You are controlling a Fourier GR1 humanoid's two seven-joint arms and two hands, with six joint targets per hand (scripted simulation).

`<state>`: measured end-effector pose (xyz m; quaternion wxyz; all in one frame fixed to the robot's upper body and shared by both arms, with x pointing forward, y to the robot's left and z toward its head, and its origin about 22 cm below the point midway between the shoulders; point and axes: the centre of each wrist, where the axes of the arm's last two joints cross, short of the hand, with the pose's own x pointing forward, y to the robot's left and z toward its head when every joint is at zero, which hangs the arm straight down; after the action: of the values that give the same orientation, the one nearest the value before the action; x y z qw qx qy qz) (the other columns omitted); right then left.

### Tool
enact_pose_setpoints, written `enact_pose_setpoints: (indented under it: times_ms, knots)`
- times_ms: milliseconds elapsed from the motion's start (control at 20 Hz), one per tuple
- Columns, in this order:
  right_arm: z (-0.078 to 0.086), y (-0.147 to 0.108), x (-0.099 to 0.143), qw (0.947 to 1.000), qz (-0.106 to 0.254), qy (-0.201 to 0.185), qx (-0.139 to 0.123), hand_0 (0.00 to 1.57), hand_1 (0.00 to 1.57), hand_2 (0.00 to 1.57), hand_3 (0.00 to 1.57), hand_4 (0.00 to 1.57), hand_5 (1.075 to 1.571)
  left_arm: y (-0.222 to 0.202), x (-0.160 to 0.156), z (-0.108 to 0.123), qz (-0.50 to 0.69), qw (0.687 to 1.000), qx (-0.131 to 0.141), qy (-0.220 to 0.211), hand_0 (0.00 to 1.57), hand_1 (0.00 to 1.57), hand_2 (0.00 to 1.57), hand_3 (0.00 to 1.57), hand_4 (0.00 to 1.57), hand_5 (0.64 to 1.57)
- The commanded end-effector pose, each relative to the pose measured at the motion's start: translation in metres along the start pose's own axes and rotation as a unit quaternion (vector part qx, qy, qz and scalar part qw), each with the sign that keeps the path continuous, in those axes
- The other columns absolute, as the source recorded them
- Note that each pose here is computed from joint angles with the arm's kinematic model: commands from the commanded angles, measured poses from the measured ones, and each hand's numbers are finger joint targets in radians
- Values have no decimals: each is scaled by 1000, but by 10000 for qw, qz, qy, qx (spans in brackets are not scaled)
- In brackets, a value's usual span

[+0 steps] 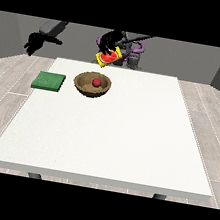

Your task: Pick the cup and pour the ball into the bowl, then pick the bowl and place it on the pad

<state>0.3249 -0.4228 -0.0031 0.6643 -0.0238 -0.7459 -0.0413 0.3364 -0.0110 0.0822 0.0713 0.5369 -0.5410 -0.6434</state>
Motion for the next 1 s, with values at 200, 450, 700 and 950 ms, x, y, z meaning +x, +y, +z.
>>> enact_pose_setpoints:
  times_ms: [200,450,700,950]
  knots:
    - [1,4,-8,9993,-144,110,-335,0,0,0,0,429,1555,25,-16,-4,161,9989,431,-92,1526,1526,1571,1571,1201,1462]
    - [17,5,-25,9973,-321,238,-612,0,0,0,0,429,1555,5,-70,15,2316,9577,1023,1364,364,364,1571,1571,993,1555]
    - [-1,4,-5,9966,-327,71,-757,0,0,0,0,470,1557,-26,-106,38,3795,8989,1084,1902,494,494,1571,1551,878,1565]
    - [-14,21,1,9975,-454,-113,-528,0,0,0,0,256,1565,-25,-120,40,5421,7964,1664,2104,1177,1177,1400,1125,775,1537]
